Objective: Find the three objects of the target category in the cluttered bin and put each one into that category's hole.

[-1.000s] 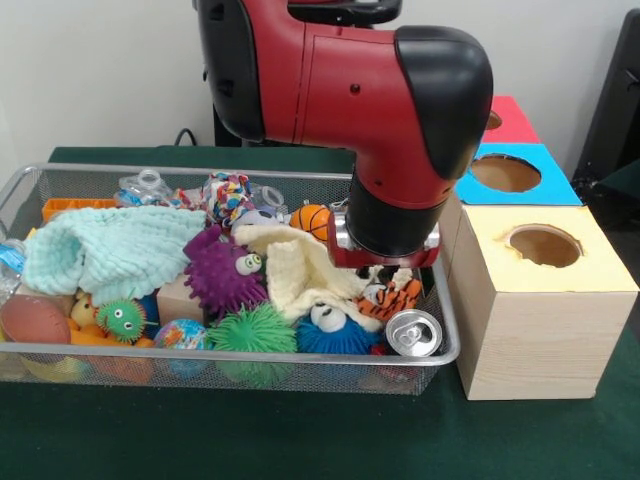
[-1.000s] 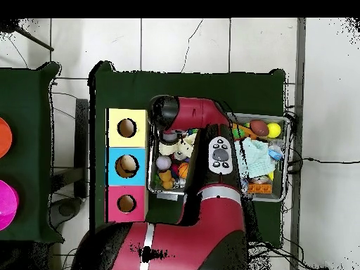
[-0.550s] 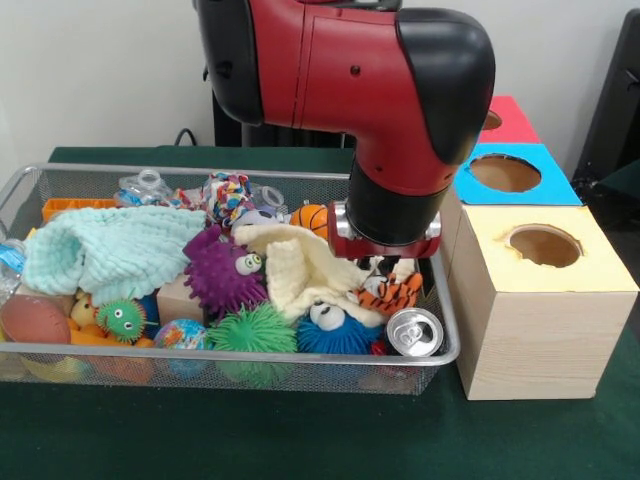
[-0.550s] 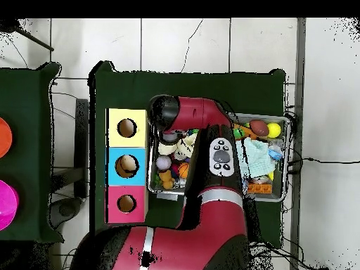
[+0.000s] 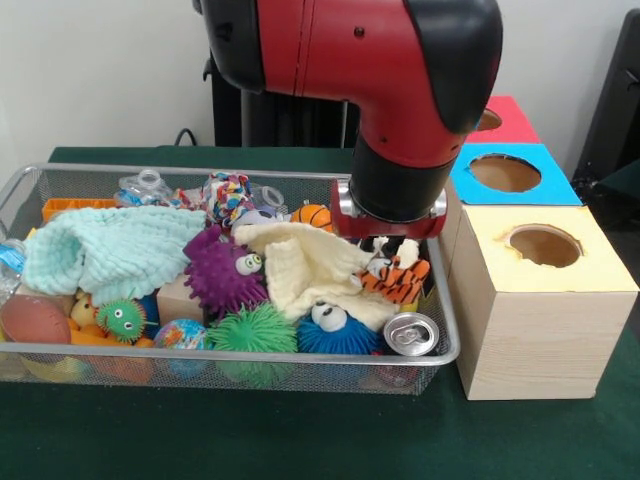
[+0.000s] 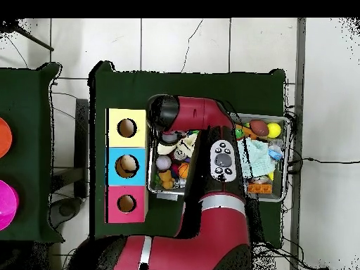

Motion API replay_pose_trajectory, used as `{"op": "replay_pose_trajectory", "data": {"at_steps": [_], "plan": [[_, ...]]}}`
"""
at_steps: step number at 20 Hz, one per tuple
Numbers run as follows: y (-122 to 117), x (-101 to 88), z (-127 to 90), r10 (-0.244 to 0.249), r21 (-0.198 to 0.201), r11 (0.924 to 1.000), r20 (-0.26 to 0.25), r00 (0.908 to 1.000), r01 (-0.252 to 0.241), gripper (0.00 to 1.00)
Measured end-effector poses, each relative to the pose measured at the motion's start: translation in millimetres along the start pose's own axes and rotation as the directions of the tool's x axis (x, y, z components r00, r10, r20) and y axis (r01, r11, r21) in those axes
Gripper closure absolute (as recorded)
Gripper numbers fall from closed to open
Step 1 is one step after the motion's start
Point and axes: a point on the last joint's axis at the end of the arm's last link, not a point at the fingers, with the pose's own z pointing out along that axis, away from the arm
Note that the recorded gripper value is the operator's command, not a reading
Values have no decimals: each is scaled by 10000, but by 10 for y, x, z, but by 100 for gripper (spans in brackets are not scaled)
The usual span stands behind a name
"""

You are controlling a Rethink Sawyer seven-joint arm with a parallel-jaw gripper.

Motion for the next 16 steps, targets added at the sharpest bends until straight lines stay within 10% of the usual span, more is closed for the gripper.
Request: {"op": "replay_pose_trajectory", "data": {"at_steps": [16], "plan": [[-22, -14, -322, 56, 40, 10000, 412, 9991, -58, 100]]}}
